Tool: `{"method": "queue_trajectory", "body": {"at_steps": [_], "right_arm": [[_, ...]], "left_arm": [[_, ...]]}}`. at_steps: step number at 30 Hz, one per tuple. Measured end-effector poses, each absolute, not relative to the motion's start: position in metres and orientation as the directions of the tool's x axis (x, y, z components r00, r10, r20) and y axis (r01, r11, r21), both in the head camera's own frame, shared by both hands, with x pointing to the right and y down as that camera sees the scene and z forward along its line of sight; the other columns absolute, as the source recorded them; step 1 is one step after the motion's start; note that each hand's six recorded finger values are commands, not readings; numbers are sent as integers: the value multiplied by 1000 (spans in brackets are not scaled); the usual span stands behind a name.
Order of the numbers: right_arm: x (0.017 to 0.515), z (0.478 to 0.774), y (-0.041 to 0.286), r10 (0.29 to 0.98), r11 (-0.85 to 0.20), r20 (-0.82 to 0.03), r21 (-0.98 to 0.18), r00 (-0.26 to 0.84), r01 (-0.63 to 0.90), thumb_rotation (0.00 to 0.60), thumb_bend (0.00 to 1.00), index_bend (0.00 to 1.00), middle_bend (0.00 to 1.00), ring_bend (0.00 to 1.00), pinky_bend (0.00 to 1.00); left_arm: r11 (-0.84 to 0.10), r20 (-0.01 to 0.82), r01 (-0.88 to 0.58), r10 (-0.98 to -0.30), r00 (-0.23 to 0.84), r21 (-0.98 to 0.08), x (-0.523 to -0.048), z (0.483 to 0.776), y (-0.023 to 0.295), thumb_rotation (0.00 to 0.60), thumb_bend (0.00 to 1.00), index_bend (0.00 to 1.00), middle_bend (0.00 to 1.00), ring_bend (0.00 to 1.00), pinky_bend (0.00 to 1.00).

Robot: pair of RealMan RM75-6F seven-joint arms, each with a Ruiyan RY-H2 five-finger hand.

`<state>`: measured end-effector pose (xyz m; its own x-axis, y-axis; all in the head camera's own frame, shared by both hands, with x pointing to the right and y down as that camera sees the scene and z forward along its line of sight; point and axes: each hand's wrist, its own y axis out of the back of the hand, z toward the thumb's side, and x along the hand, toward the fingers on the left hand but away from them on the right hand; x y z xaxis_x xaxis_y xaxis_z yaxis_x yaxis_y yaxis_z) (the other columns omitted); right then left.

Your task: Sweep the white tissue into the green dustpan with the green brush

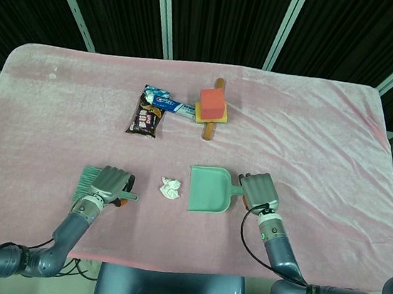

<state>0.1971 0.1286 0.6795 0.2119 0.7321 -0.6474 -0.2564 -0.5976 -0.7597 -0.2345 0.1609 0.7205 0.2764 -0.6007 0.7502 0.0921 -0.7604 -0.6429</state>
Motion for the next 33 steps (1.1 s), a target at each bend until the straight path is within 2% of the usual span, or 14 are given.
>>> {"method": "queue_trajectory", "body": {"at_steps": [14, 27, 33], "right_arm": [[193, 673, 125, 743, -577, -632, -772, 219, -268, 600, 491, 651, 649, 731, 760], [189, 671, 121, 730, -584, -658, -741, 184, -330, 600, 493, 659, 655, 734, 760], [188, 670, 117, 723, -581, -671, -720, 166, -379, 600, 493, 661, 657, 735, 760]], "left_arm": [[-688, 610, -133, -703, 366, -714, -216, 699, 138, 600, 319, 626, 651, 859, 1000], [-701, 551, -421, -713, 434, -576, -177, 686, 111, 600, 319, 628, 653, 859, 1000], [-698, 523, -491, -716, 462, -521, -148, 686, 101, 600, 319, 629, 653, 859, 1000]]}}
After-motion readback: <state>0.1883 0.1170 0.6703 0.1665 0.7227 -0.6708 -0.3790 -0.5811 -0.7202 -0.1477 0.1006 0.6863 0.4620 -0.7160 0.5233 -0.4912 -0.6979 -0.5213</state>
